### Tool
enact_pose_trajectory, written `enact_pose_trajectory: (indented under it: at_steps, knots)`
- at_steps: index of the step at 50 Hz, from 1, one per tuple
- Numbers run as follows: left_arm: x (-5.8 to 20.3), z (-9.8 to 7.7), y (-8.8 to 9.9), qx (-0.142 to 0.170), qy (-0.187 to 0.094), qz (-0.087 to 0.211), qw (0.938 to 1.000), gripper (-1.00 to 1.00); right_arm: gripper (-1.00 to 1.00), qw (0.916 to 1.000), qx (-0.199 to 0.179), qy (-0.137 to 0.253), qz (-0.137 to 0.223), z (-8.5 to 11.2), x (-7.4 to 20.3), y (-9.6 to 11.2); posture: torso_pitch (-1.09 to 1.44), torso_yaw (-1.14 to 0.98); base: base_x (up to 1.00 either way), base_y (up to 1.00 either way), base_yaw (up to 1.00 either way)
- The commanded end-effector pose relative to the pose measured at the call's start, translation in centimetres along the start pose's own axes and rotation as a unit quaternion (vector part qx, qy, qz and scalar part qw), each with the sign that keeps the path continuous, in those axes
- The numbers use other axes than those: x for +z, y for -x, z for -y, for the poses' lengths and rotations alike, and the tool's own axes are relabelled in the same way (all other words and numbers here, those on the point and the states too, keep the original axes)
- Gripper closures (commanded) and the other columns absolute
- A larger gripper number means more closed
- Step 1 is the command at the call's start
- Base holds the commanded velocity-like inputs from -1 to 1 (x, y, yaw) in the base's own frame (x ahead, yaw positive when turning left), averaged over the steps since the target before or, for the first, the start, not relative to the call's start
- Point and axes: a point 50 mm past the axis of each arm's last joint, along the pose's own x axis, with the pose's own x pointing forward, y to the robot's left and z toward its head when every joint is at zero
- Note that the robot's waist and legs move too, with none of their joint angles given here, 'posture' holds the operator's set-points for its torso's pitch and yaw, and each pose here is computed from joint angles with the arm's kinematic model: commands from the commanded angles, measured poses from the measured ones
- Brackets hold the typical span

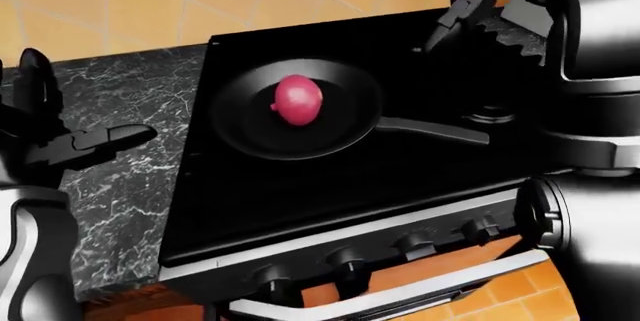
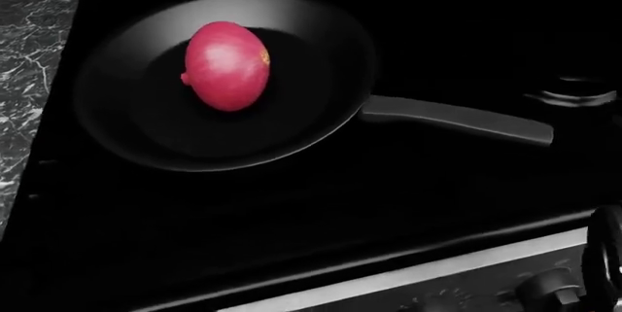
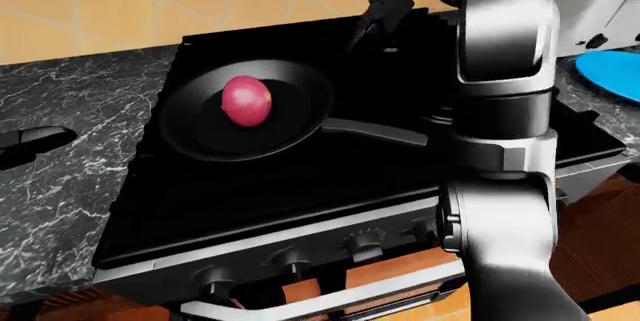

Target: Pick the onion from the pan and place it on the plate.

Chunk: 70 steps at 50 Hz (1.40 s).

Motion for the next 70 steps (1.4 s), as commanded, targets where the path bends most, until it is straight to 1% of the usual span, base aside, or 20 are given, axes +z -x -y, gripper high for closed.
enact_pose_trajectory:
  at_steps: [1, 6, 8, 9, 11, 16, 22, 31, 37, 43, 46, 47, 48, 49, 54, 56, 62, 65, 66, 70]
  knots:
    - [1.4, 0.3, -0.1, -0.009, -0.002, 0.038, 0.9992, -1.00, -1.00, 0.9984, -0.003, 0.053, 0.022, 0.8, 1.7, -0.3, 0.00, 0.00, 0.00, 0.00, 0.00]
    - [1.4, 0.2, 0.0, -0.009, -0.001, 0.038, 0.9992, -1.00, -1.00, 0.9959, 0.033, 0.083, 0.014, 1.0, 2.7, -2.5, 0.00, 0.00, 0.00, 0.00, 0.00]
    - [1.4, 0.2, 0.0, -0.010, 0.000, 0.038, 0.9992, -1.00, -1.00, 0.9931, 0.050, 0.106, 0.008, 1.0, 3.2, -3.3, 0.00, 0.00, 0.00, 0.00, 0.00]
    - [1.3, 0.2, 0.0, -0.010, 0.000, 0.038, 0.9992, -1.00, -1.00, 0.9929, 0.053, 0.107, 0.009, 1.1, 3.6, -3.6, 0.00, 0.00, 0.00, 0.00, 0.00]
    - [1.4, 0.2, 0.1, -0.012, 0.001, 0.039, 0.9992, -1.00, -1.00, 0.9900, 0.065, 0.125, 0.007, 1.0, 4.4, -4.3, 0.00, 0.00, 0.00, 0.00, 0.00]
    - [1.2, 0.2, 0.1, -0.012, 0.003, 0.037, 0.9993, -1.00, -1.00, 0.9850, 0.089, 0.147, 0.001, 0.6, 6.0, -5.5, 0.00, 0.00, 0.00, 0.00, 0.00]
    - [1.1, 0.0, 0.1, -0.010, 0.004, 0.036, 0.9993, -1.00, -1.00, 0.9808, 0.115, 0.158, 0.005, -0.4, 7.7, -6.3, 0.00, 0.00, 0.00, 0.00, 0.00]
    - [1.0, -0.2, 0.1, -0.008, 0.008, 0.033, 0.9994, -1.00, -1.00, 0.9700, 0.157, 0.185, 0.004, -2.1, 9.7, -7.0, 0.00, 0.00, 0.00, 0.00, 0.00]
    - [1.0, -0.6, 0.2, -0.003, 0.010, 0.033, 0.9994, -1.00, -1.00, 0.9608, 0.180, 0.211, 0.002, -3.4, 10.4, -7.5, 0.00, 0.00, 0.00, 0.00, 0.00]
    - [1.0, -0.7, 0.3, -0.002, 0.009, 0.034, 0.9994, -1.00, -1.00, 0.9533, 0.197, 0.228, -0.012, -4.3, 10.5, -7.9, 0.00, 0.00, 0.00, 0.00, 0.00]
    - [1.1, -0.8, 0.3, -0.002, 0.009, 0.035, 0.9994, -1.00, -1.00, 0.9485, 0.208, 0.238, -0.015, -4.8, 11.0, -8.1, 0.00, 0.00, 0.00, 0.00, 0.00]
    - [1.1, -0.8, 0.3, -0.002, 0.009, 0.034, 0.9994, -1.00, -1.00, 0.9458, 0.211, 0.246, -0.015, -5.1, 11.1, -8.1, 0.00, 0.00, 0.00, 0.00, 0.00]
    - [1.0, -0.8, 0.3, -0.002, 0.009, 0.034, 0.9994, -1.00, -1.00, 0.9398, 0.211, 0.268, -0.017, -5.3, 11.1, -8.2, 0.00, 0.00, 0.00, 0.00, 0.00]
    - [1.0, -0.8, 0.4, -0.001, 0.009, 0.034, 0.9994, -1.00, -1.00, 0.9413, 0.213, 0.261, -0.018, -5.4, 11.1, -8.3, 0.00, 0.00, 0.00, 0.00, 0.00]
    - [1.1, -1.0, 0.3, 0.001, 0.009, 0.035, 0.9994, -1.00, -1.00, 0.9303, 0.223, 0.290, -0.028, -6.2, 10.8, -8.7, 0.00, 0.00, 0.00, 0.00, 0.00]
    - [1.1, -1.1, 0.3, 0.001, 0.009, 0.035, 0.9994, -1.00, -1.00, 0.9280, 0.228, 0.293, -0.030, -6.6, 10.7, -8.8, 0.00, 0.00, 0.00, 0.00, 0.00]
    - [0.9, -1.1, 0.4, 0.001, 0.010, 0.033, 0.9994, -1.00, -1.00, 0.9142, 0.246, 0.319, -0.040, -7.8, 10.6, -9.2, 0.00, 0.00, 0.00, 0.00, 0.00]
    - [0.8, -1.2, 0.5, 0.001, 0.011, 0.030, 0.9995, -1.00, -1.00, 0.9096, 0.257, 0.323, -0.044, -8.5, 10.4, -9.5, 0.00, 0.00, 0.00, 0.00, 0.00]
    - [0.8, -1.3, 0.5, 0.001, 0.012, 0.030, 0.9995, -1.00, -1.00, 0.9055, 0.261, 0.332, -0.044, -8.9, 10.3, -9.6, 0.00, 0.00, 0.00, 0.00, 0.00]
    - [0.8, -1.3, 0.4, 0.001, 0.012, 0.031, 0.9995, -1.00, -1.00, 0.9009, 0.270, 0.337, -0.045, -9.7, 10.3, -9.8, 0.00, 0.00, 0.00, 0.00, 0.00]
